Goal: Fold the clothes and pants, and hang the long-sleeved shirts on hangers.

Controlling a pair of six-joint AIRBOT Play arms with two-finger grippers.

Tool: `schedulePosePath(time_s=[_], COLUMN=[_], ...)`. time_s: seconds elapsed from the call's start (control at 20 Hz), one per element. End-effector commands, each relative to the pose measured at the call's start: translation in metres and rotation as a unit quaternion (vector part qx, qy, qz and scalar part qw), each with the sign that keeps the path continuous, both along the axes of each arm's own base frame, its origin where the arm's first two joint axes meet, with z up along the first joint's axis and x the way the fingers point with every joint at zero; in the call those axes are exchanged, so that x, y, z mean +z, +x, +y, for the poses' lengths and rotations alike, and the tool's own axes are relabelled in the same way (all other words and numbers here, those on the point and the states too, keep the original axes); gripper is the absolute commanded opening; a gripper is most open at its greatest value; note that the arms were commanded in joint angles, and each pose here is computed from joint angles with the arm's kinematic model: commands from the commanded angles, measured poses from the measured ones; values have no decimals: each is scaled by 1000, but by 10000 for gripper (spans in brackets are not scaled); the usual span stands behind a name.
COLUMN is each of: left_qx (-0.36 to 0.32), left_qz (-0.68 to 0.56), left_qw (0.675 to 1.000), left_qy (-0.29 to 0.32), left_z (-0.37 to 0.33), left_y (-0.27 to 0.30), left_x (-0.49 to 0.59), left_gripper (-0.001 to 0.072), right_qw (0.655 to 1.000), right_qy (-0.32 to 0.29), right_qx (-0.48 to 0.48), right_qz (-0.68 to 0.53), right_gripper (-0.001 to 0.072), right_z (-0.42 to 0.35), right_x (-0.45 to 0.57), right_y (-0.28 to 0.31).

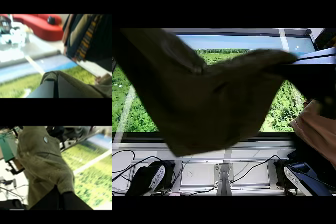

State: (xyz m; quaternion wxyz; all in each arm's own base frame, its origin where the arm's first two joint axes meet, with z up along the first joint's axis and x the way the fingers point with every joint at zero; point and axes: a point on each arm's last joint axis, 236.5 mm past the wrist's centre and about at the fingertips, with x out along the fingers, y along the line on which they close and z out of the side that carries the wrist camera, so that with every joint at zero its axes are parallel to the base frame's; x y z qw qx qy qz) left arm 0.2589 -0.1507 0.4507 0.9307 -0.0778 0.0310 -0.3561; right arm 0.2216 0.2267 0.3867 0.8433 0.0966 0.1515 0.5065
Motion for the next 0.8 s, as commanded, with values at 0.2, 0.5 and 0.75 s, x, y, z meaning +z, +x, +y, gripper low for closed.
schedulePosePath(time_s=[0.2, 0.5, 0.75], left_qx=[-43, -81, -32], left_qz=[285, 231, 171], left_qw=[958, 968, 984], left_qy=[13, -62, 47], left_z=[-12, -44, -22], left_y=[124, 185, 143], left_x=[-221, -239, -202], left_gripper=[22, 21, 19], right_qw=[980, 975, 979], right_qy=[30, -24, -106], right_qx=[-148, -214, -153], right_qz=[126, 54, -81], right_gripper=[27, 27, 27], right_z=[23, 9, 5], right_x=[-170, -189, -98], right_y=[115, 174, 130])
